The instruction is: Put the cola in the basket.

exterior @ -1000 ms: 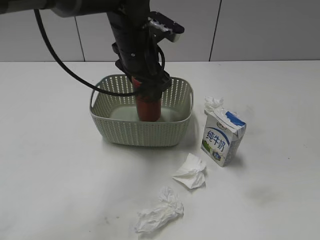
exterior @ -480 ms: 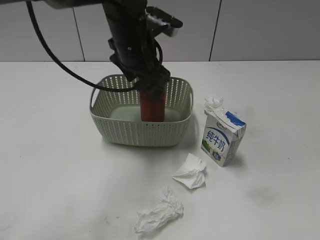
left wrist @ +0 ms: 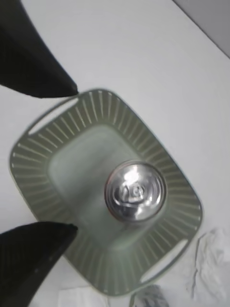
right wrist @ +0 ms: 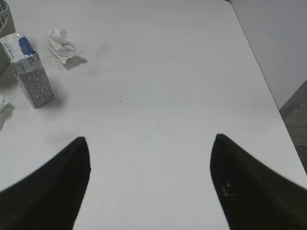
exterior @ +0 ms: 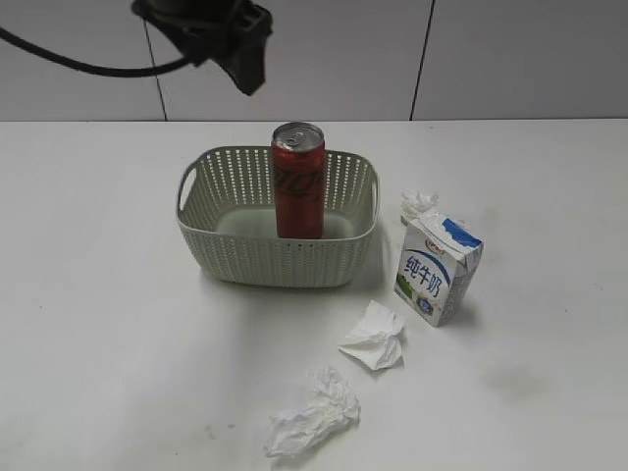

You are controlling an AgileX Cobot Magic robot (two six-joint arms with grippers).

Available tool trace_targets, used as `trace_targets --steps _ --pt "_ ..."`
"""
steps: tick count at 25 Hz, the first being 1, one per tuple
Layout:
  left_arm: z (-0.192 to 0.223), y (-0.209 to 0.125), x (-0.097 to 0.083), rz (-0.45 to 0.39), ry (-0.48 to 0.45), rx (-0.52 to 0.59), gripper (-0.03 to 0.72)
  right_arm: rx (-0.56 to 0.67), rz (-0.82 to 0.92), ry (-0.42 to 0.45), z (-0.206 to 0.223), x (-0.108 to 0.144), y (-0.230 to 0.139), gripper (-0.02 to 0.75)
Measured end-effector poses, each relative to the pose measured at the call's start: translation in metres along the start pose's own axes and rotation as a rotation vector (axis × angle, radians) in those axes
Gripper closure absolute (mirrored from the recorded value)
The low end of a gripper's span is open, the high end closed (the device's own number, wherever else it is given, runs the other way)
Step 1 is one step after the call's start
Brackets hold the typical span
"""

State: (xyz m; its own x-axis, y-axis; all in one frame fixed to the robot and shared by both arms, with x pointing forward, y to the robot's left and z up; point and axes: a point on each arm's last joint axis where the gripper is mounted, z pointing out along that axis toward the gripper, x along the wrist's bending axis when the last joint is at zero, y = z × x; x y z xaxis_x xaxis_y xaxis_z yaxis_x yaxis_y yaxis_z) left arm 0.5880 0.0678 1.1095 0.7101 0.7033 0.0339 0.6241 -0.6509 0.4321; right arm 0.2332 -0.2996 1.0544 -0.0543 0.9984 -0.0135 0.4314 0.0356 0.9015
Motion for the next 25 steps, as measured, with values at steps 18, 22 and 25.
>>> trace_targets --steps 18,22,25 --pt "-0.04 -0.086 0.158 -0.622 0.103 -0.01 0.101 0.0 0.0 0.0 0.0 0.0 0.0 0.147" --pt "-0.046 -0.111 0.138 -0.63 0.093 0.048 0.101 0.0 0.0 0.0 0.0 0.0 0.0 0.147" --pt "-0.043 -0.138 0.122 -0.635 0.09 0.127 0.101 0.0 0.0 0.0 0.0 0.0 0.0 0.148"
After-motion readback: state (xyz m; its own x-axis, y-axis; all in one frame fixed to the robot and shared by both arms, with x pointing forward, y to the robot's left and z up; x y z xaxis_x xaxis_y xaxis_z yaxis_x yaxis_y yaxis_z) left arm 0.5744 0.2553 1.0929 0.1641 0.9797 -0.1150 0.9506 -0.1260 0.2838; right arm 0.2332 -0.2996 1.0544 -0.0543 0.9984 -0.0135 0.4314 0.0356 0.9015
